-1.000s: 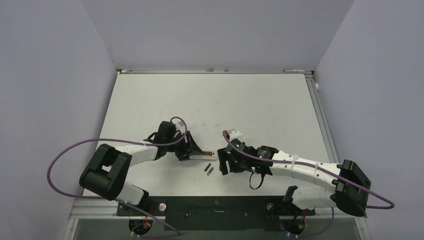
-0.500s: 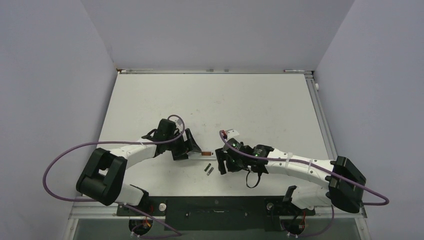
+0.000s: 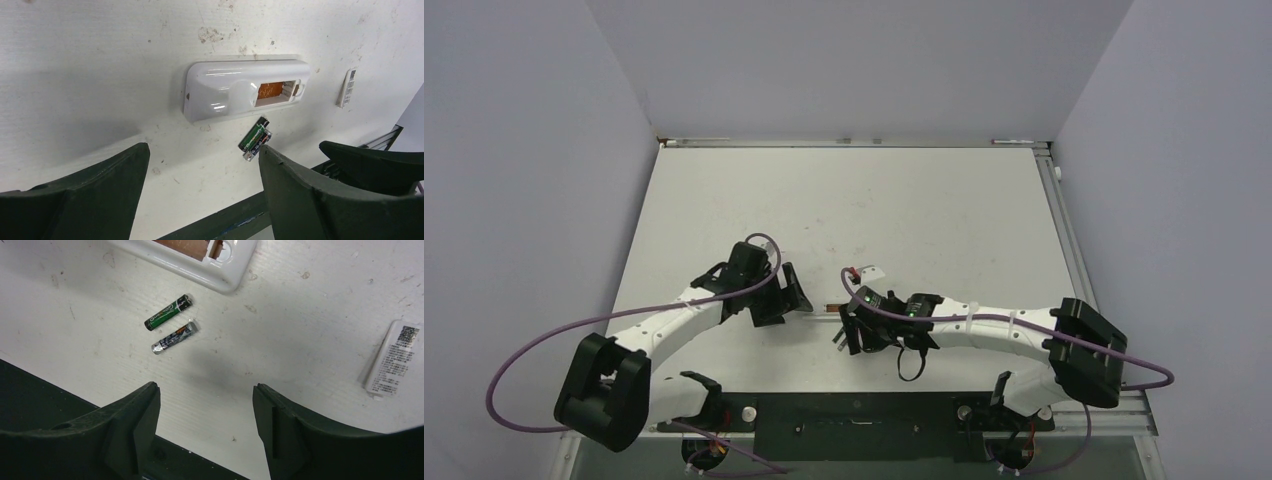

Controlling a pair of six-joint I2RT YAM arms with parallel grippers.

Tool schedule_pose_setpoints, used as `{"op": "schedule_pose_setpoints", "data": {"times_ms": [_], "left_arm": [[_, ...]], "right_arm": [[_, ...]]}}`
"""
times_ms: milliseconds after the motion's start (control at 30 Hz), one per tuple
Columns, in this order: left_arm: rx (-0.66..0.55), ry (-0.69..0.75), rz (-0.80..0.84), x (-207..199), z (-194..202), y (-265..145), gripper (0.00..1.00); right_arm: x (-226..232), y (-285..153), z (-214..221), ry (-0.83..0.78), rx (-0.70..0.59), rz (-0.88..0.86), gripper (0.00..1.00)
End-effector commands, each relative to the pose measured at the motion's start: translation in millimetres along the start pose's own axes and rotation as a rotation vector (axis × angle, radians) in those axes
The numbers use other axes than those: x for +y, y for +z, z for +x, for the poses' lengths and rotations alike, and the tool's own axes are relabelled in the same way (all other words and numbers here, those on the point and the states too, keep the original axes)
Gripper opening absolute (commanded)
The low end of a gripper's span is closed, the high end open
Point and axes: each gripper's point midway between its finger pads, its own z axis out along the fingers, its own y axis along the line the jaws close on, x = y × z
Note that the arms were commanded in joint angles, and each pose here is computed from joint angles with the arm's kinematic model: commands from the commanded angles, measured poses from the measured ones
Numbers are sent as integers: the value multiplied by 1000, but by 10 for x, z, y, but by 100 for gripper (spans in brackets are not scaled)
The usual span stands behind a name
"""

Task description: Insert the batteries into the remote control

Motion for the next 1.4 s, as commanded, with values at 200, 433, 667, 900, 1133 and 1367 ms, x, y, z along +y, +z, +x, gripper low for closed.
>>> {"op": "schedule_pose_setpoints", "data": {"times_ms": [200, 433, 667, 900, 1133, 1367], "left_arm": [[-49, 65, 24, -109, -98, -224, 77], [-50, 88, 51, -192, -120, -322, 77], [-56, 113, 99, -286, -131, -415, 78], [-49, 139, 128, -332, -131, -500, 78], [-37, 163, 167, -420, -128, -585, 78], [-29, 191, 180, -453, -101, -663, 78]], "right_arm": [[145, 83, -257, 126, -99, 44, 60], [111, 165, -277, 209, -132, 101, 49], [124, 178, -333, 269, -167, 120, 44], [241, 254, -339, 281, -160, 120, 43], [317, 334, -319, 313, -163, 140, 40], [368, 391, -287, 346, -167, 153, 35]]}}
